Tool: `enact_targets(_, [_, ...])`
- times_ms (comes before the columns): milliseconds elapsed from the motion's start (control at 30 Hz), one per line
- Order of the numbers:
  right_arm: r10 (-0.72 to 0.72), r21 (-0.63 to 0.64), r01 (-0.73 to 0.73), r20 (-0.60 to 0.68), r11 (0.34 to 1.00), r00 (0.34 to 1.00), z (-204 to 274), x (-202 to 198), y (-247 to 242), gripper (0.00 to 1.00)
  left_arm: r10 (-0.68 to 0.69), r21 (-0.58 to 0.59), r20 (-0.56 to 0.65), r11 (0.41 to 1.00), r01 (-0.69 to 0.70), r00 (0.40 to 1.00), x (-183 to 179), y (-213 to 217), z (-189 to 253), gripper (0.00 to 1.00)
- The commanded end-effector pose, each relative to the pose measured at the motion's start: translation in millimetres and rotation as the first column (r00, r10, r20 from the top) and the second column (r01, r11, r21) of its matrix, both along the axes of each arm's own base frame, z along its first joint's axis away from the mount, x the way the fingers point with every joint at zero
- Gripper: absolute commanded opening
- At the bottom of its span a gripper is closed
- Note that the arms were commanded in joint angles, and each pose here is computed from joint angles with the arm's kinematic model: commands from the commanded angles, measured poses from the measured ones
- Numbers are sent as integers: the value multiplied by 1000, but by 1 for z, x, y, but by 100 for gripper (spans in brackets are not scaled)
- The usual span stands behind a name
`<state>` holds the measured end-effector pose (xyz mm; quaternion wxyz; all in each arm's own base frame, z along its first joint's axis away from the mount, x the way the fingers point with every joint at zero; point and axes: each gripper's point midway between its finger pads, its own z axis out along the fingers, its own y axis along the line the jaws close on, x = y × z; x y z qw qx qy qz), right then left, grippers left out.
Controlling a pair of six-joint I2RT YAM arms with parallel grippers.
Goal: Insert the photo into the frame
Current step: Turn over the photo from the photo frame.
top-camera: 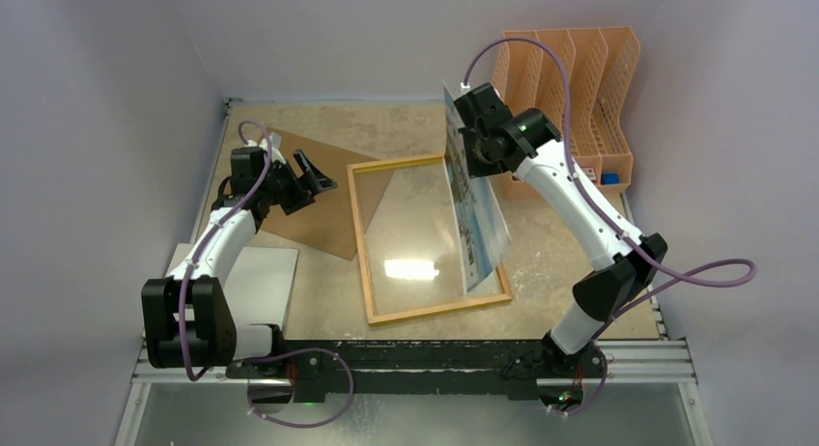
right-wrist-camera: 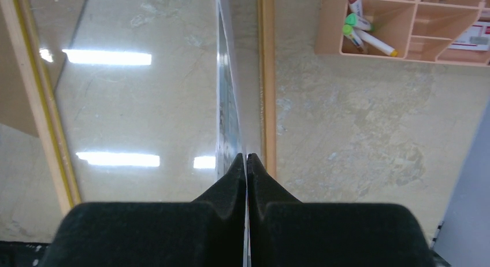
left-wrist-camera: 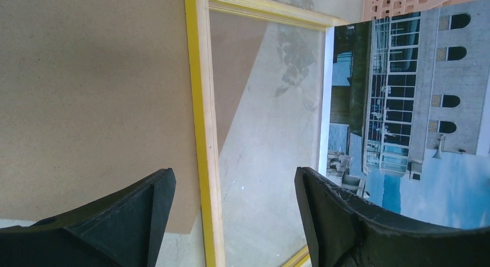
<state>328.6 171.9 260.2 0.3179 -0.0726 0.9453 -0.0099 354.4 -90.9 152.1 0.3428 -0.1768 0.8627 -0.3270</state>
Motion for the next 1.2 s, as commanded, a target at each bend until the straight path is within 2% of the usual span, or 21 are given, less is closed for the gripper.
enact_targets(0, [-29, -93, 33, 47, 995, 998, 10, 4, -16, 0, -5, 1, 14, 1000, 5, 1000, 1, -1, 0, 79])
enact_targets(167, [-59, -180, 73, 83, 981, 995, 10, 4, -28, 0, -2, 2, 7, 1000, 2, 1000, 1, -1, -3, 79])
enact_targets(367, [-11, -152, 16, 30, 988, 999, -6, -2, -7, 0, 0, 3, 4, 1000, 0, 1000, 1, 0, -3, 79])
enact_targets(500, [93, -19, -93, -33, 995, 995, -14, -18, 34, 0, -4, 3, -3, 1000, 4, 1000, -1, -1, -4, 79])
enact_targets(667, [175, 97, -169, -52, 981, 983, -24, -36, 79, 12, -15, -14, -3, 1000, 15, 1000, -1, -4, -2, 79])
enact_targets(833, [233, 175, -215, -91, 961, 968, -51, -52, 120, 17, -30, -50, 13, 998, 30, 999, 0, -9, 5, 85])
enact_targets(933, [229, 187, -208, -98, 960, 968, -70, -52, 138, 18, -29, -62, 22, 998, 30, 999, 1, -10, 7, 90])
enact_targets(1167, [111, 225, -99, -40, 969, 993, -89, -32, 166, 18, -30, -69, 13, 997, 31, 999, 1, -11, 4, 90])
